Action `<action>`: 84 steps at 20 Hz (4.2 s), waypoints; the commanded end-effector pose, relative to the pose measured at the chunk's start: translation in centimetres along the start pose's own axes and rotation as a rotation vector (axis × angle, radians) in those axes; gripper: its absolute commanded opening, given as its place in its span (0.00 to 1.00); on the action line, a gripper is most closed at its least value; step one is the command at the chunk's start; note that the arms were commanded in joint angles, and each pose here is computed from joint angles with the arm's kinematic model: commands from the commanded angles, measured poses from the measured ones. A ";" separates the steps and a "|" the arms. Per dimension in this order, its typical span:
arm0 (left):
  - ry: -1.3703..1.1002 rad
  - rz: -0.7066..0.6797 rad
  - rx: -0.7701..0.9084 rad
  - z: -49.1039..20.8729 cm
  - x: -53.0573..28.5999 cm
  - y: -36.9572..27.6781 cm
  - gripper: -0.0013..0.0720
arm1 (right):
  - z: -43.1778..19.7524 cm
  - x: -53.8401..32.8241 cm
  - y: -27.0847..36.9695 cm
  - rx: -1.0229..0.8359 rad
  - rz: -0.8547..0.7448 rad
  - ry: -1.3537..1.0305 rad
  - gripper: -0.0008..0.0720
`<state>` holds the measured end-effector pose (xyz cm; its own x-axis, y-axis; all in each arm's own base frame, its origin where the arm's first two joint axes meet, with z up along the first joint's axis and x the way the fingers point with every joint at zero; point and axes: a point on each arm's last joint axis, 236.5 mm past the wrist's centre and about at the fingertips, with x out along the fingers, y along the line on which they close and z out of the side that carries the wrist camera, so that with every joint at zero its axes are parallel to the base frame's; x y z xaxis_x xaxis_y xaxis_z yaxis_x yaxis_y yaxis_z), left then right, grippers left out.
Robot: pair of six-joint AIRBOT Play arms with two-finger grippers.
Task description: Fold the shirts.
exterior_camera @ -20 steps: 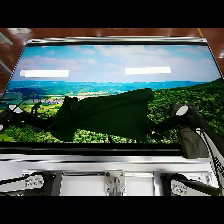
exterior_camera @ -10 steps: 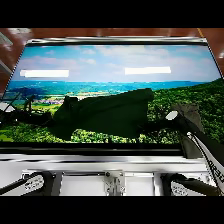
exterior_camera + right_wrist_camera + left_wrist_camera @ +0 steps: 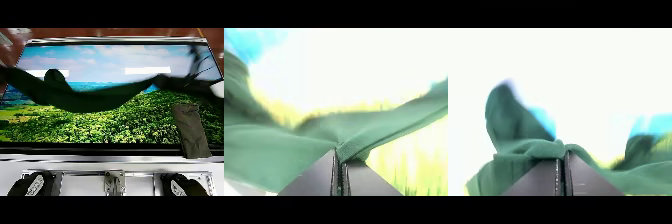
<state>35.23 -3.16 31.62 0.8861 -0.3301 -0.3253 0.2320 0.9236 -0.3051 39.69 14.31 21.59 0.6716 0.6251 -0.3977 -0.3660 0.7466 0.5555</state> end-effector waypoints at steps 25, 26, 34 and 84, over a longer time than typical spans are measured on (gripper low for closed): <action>0.107 0.323 -0.052 -6.4 1.0 9.4 0.07 | 1.3 -1.0 -16.0 0.017 -0.533 0.266 0.10; 0.103 0.303 -0.105 -6.5 3.3 10.5 0.07 | 1.9 1.5 -17.2 0.057 -0.501 0.221 0.10; 0.244 0.216 -0.383 -14.5 17.0 14.3 0.07 | -1.0 12.0 -25.3 0.323 -0.434 0.136 0.10; 1.203 -0.012 -0.574 -47.9 5.9 -2.8 0.07 | -23.9 -1.9 -25.2 0.591 -0.410 0.862 0.74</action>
<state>20.66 -16.82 -13.12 -0.0868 -0.5661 -0.8198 -0.2709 0.8053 -0.5274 33.84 -1.23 -6.96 -0.0089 0.4324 -0.9016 0.2536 0.8732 0.4162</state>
